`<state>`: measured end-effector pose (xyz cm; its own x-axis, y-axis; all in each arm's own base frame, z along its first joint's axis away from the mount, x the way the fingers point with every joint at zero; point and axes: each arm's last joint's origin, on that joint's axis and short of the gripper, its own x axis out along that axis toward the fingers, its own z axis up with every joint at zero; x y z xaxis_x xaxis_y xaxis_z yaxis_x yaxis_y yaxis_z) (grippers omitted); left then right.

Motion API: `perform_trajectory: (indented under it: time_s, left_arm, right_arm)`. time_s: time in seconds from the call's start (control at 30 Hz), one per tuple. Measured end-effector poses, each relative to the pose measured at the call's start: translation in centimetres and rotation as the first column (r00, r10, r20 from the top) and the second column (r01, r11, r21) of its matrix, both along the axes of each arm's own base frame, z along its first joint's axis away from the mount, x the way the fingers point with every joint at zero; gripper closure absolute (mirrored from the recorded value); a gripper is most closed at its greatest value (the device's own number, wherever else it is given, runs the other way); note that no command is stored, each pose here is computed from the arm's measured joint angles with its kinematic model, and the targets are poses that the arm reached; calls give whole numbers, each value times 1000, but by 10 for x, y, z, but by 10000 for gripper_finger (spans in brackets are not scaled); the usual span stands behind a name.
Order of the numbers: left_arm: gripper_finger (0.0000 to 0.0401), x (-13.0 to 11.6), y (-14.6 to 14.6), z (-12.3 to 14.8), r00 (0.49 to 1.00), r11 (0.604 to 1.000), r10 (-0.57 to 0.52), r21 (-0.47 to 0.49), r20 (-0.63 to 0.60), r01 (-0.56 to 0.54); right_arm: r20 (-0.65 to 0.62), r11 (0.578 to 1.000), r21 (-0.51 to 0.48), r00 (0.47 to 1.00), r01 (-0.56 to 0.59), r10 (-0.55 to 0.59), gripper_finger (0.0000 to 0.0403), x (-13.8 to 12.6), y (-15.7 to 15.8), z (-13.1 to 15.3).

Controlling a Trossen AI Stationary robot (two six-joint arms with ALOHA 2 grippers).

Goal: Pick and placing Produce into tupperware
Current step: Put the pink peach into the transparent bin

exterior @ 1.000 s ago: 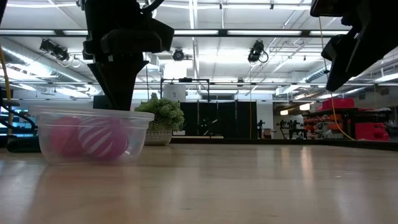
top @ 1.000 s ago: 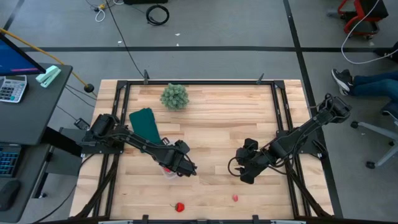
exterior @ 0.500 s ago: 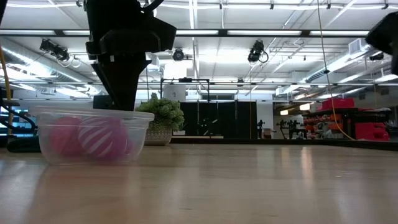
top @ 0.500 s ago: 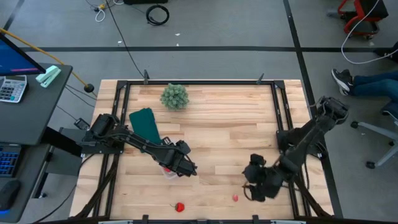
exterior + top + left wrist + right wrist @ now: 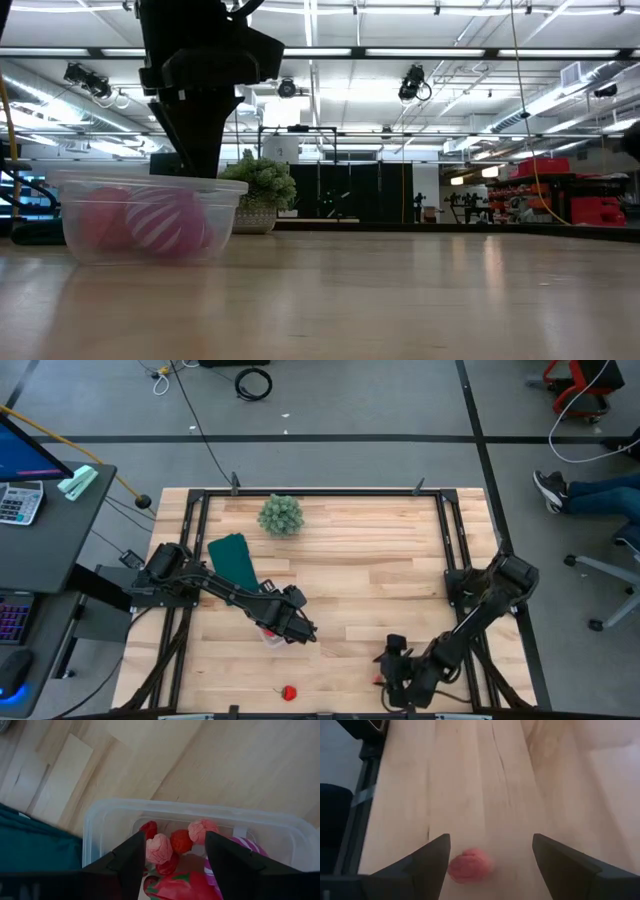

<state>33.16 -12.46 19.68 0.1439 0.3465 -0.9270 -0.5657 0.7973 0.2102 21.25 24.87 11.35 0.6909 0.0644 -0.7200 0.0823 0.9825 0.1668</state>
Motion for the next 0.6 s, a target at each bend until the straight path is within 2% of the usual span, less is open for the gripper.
perform_trajectory:
  time_s: [0.23,0.47,0.6]
  left_arm:
    - [193,0,0,0,1000,1000,0,-1,1,0]
    - [196,0,0,0,1000,1000,5,-2,4,-5]
    - [197,0,0,0,1000,1000,5,-2,4,-5]
  right_arm:
    - [-11,998,54,999,44,-44,111,-6,7,-9]
    - [16,999,24,999,47,-47,112,-14,15,-17]
    - [9,1000,9,1000,26,-26,126,-13,14,-17]
